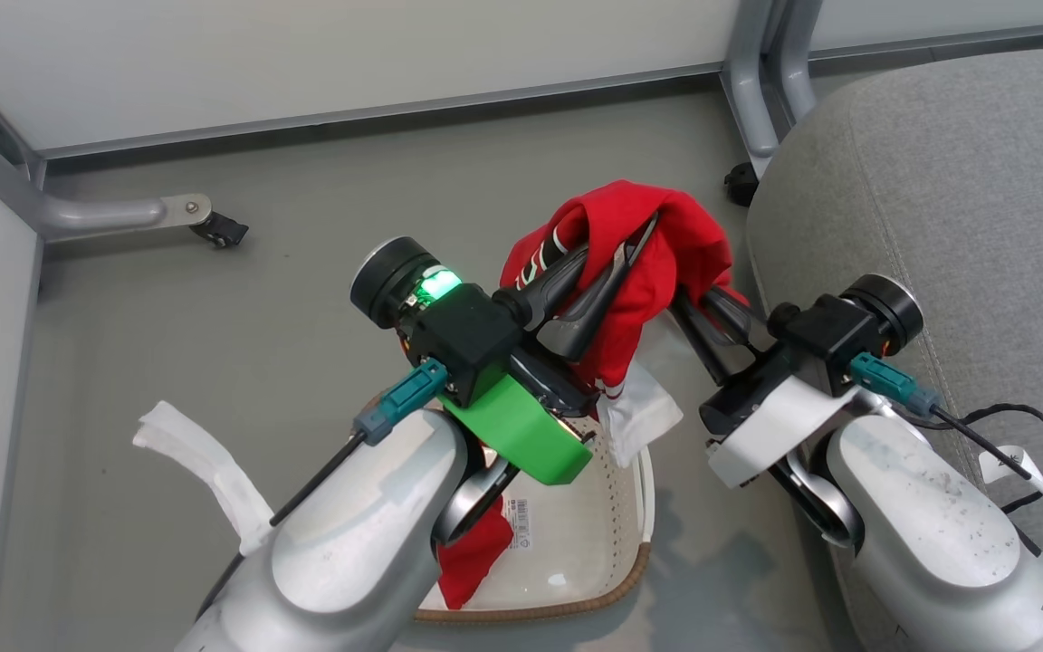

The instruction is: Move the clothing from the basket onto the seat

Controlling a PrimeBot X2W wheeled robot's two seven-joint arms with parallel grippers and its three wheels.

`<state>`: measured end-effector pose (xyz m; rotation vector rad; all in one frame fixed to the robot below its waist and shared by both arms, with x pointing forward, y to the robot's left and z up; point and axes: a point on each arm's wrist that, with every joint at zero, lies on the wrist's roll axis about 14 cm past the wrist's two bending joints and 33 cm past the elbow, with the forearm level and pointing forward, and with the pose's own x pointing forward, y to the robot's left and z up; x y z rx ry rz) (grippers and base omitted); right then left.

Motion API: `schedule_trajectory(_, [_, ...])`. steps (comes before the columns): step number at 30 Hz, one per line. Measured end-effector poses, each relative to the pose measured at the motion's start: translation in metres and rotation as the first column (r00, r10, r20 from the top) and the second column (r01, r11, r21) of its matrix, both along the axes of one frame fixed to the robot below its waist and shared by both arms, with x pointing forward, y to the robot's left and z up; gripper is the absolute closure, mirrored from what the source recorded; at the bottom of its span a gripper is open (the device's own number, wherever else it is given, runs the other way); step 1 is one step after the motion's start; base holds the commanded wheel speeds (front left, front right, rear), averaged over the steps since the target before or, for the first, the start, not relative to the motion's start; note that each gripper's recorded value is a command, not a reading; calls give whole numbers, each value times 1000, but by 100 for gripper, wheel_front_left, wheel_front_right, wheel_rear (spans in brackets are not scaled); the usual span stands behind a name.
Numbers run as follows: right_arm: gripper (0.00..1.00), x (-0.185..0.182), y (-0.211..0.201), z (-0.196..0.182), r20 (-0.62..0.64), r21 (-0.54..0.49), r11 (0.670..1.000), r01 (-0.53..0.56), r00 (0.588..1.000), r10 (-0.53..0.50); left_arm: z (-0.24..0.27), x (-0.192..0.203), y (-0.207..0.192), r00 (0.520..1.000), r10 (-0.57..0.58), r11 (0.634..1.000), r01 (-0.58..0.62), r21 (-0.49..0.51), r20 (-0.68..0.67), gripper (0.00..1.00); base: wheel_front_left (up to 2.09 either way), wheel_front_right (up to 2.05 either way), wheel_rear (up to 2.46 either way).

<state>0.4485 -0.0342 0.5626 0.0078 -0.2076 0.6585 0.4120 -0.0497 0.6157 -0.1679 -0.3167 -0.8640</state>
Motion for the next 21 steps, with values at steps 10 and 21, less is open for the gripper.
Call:
schedule_trajectory(10, [100,11,-11,3,1,28,999,42,999,-42,-13,5,6,999,27,1000,-26,10,-33,0,0,0,0])
schedule_trajectory(21, [100,31,-36,6,6,57,990,131,991,-132,-36,8,8,996,39,999,-36,36,-84,0,0,0,0])
